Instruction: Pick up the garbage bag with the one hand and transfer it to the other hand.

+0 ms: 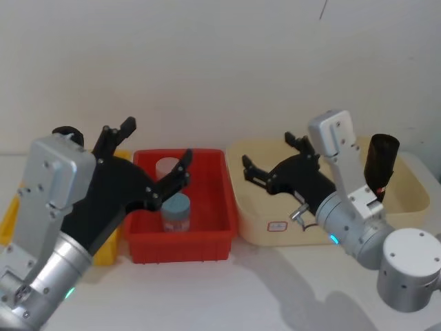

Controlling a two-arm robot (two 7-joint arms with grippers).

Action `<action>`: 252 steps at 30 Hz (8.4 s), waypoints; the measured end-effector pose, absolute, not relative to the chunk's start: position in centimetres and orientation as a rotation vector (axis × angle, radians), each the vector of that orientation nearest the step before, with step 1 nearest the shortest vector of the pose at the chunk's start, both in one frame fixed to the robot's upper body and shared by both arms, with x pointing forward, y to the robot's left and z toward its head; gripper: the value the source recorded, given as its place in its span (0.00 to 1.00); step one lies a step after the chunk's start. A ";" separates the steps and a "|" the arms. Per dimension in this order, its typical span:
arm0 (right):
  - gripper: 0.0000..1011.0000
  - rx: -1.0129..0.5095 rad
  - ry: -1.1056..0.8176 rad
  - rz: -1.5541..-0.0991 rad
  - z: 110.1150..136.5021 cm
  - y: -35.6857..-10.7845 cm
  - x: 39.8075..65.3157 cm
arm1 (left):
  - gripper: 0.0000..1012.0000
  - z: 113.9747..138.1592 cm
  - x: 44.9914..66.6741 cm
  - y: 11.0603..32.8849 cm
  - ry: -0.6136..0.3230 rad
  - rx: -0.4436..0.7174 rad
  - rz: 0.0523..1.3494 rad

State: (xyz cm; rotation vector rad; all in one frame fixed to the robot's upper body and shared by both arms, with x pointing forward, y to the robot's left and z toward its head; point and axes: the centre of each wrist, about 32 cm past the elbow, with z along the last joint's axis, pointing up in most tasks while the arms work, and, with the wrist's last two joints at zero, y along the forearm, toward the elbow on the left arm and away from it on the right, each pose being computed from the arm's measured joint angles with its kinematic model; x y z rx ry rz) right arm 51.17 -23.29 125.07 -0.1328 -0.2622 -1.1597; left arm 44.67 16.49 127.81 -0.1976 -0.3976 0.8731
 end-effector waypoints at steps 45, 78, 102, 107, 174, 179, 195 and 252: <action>0.99 -0.156 0.034 -0.772 123.2 -16.5 52.8 | 0.99 127.6 43.0 17.6 -0.389 -0.175 0.927; 0.99 -0.128 0.075 -0.851 122.6 -16.9 56.3 | 0.99 127.6 42.9 17.6 -0.388 -0.175 0.928; 0.99 -0.156 0.111 -0.822 121.6 -17.0 56.5 | 0.99 127.6 42.9 17.6 -0.388 -0.175 0.928; 0.99 -0.151 0.126 -0.828 121.4 -17.1 56.8 | 0.99 127.6 42.9 17.6 -0.388 -0.175 0.928; 0.64 -0.102 0.123 -0.904 122.6 -16.6 58.0 | 0.99 127.6 42.9 17.6 -0.388 -0.175 0.928; 0.64 -0.063 0.106 -0.936 123.7 -17.3 57.8 | 0.99 127.6 42.9 17.6 -0.388 -0.175 0.928; 0.64 -0.020 0.042 -1.116 125.6 -21.0 57.7 | 0.99 127.6 42.9 17.6 -0.388 -0.175 0.928; 0.99 -0.080 -0.010 -1.223 125.2 -24.0 57.2 | 0.99 127.6 42.9 17.6 -0.388 -0.175 0.928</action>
